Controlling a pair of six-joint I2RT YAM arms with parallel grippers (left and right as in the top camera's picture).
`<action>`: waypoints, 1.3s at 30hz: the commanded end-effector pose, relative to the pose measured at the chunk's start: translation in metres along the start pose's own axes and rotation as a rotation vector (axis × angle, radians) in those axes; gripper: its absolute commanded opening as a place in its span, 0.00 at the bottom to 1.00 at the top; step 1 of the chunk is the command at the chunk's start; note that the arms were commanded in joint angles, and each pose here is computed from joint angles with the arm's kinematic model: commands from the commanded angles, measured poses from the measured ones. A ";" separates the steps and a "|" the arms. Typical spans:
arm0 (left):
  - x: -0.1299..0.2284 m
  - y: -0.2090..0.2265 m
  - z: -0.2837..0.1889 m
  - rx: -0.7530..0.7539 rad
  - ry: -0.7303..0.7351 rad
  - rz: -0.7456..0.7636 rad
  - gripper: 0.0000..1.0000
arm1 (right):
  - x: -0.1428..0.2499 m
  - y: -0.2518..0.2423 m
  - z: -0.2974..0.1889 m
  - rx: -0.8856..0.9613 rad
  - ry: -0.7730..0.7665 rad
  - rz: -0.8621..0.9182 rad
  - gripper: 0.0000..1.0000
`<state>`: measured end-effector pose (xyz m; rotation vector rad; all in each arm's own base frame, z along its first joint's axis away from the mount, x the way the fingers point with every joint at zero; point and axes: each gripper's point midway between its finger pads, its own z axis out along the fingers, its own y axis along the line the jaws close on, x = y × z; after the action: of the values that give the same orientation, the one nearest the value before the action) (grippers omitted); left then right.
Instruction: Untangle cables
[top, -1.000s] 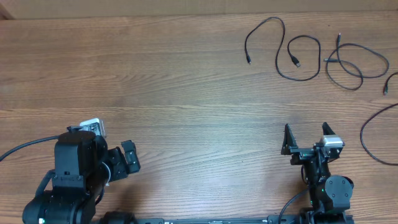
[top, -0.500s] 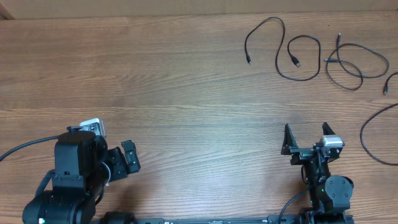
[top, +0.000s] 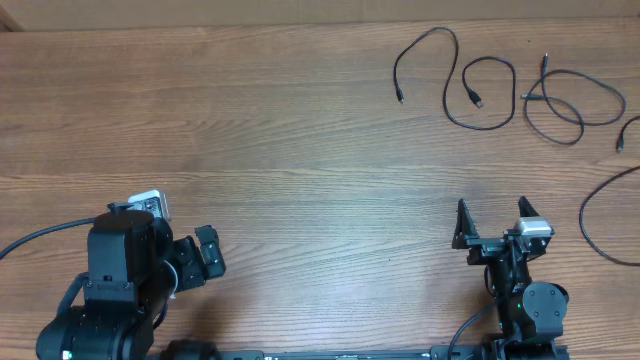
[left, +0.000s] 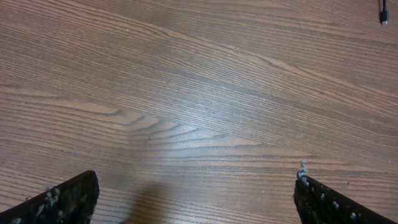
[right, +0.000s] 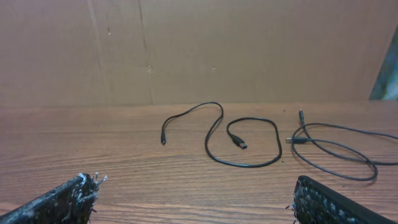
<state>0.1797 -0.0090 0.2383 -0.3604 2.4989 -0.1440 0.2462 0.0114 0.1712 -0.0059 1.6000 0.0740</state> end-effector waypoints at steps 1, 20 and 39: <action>-0.004 0.002 -0.003 -0.009 -0.020 -0.026 1.00 | 0.001 0.002 0.000 -0.011 -0.006 -0.005 1.00; -0.004 0.002 -0.003 -0.009 -0.020 -0.026 1.00 | 0.001 -0.002 0.000 0.006 -0.007 -0.005 1.00; -0.004 0.002 -0.003 -0.009 -0.019 -0.025 1.00 | 0.001 0.006 0.000 -0.027 -0.006 -0.006 1.00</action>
<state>0.1797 -0.0090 0.2383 -0.3604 2.4989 -0.1440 0.2460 0.0153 0.1712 -0.0190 1.6001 0.0862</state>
